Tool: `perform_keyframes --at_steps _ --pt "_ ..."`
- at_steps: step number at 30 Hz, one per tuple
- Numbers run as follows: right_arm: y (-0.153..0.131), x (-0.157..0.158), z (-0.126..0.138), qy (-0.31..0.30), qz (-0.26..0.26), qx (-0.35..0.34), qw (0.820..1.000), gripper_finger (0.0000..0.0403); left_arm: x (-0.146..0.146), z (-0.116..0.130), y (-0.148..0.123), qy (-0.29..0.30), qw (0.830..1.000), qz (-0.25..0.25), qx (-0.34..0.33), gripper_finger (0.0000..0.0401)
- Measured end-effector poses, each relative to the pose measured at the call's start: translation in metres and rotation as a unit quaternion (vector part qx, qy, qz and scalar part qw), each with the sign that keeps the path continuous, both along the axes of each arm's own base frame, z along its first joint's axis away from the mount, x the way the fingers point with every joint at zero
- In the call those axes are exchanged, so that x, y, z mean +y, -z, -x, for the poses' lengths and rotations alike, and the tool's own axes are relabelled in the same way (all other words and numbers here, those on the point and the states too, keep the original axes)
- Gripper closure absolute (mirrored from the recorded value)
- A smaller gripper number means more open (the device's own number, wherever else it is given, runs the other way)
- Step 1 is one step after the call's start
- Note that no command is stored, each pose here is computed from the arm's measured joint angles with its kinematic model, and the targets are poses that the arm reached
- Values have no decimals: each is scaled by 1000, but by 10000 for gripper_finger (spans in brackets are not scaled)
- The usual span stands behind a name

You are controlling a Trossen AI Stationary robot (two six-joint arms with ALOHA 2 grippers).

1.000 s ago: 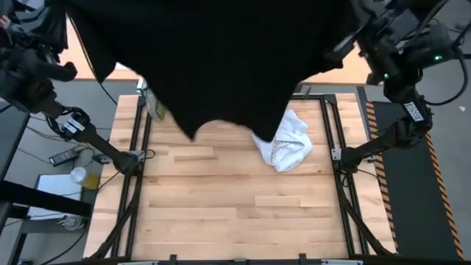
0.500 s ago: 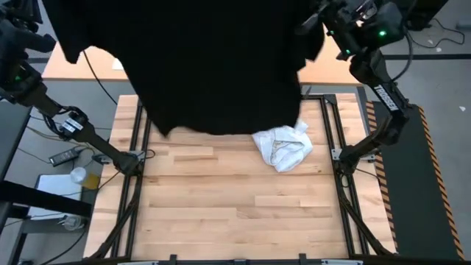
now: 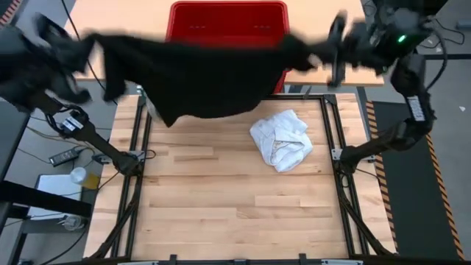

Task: Fold laundry
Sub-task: Fold the black shirt

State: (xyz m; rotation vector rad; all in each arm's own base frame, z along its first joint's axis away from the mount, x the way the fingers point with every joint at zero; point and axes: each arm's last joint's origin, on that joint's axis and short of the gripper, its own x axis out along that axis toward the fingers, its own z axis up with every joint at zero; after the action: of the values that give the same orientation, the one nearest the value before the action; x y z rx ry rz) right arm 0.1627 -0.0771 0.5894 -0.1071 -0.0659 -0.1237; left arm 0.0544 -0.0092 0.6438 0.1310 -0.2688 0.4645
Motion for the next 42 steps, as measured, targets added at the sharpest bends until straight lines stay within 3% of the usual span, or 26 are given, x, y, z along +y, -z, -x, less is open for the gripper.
perform_keyframes --at_steps 3,6,9,12,18,22,25,28,31,34,38,42 --pt "25 29 7 -39 -58 127 989 400 -17 -20 22 50 996 28 67 401" --pt "41 55 17 -89 -113 219 965 400 -38 -40 45 121 981 76 133 401" --pt "55 77 18 -139 -156 301 930 400 -64 -60 74 193 944 143 226 401" --pt "70 94 8 -162 -176 365 900 400 -92 -82 105 214 902 194 321 401" --pt "110 127 -22 -200 -179 470 841 400 -136 -112 153 239 831 237 442 401" --pt "148 147 -43 -221 -192 550 782 398 -160 -121 187 250 781 255 512 401" --pt "175 162 -53 -245 -207 592 740 397 -175 -128 213 250 766 254 535 401" --pt "198 174 -60 -257 -213 621 709 397 -184 -136 236 250 758 263 543 401" --pt "209 182 -60 -271 -223 640 683 397 -195 -137 254 264 733 288 557 401" --pt "212 191 -59 -295 -231 638 672 397 -213 -133 268 304 708 306 558 401" --pt "215 207 -57 -320 -229 634 666 397 -235 -129 284 348 695 341 529 401" --pt "221 222 -50 -344 -237 648 637 397 -250 -128 292 380 682 386 491 401"
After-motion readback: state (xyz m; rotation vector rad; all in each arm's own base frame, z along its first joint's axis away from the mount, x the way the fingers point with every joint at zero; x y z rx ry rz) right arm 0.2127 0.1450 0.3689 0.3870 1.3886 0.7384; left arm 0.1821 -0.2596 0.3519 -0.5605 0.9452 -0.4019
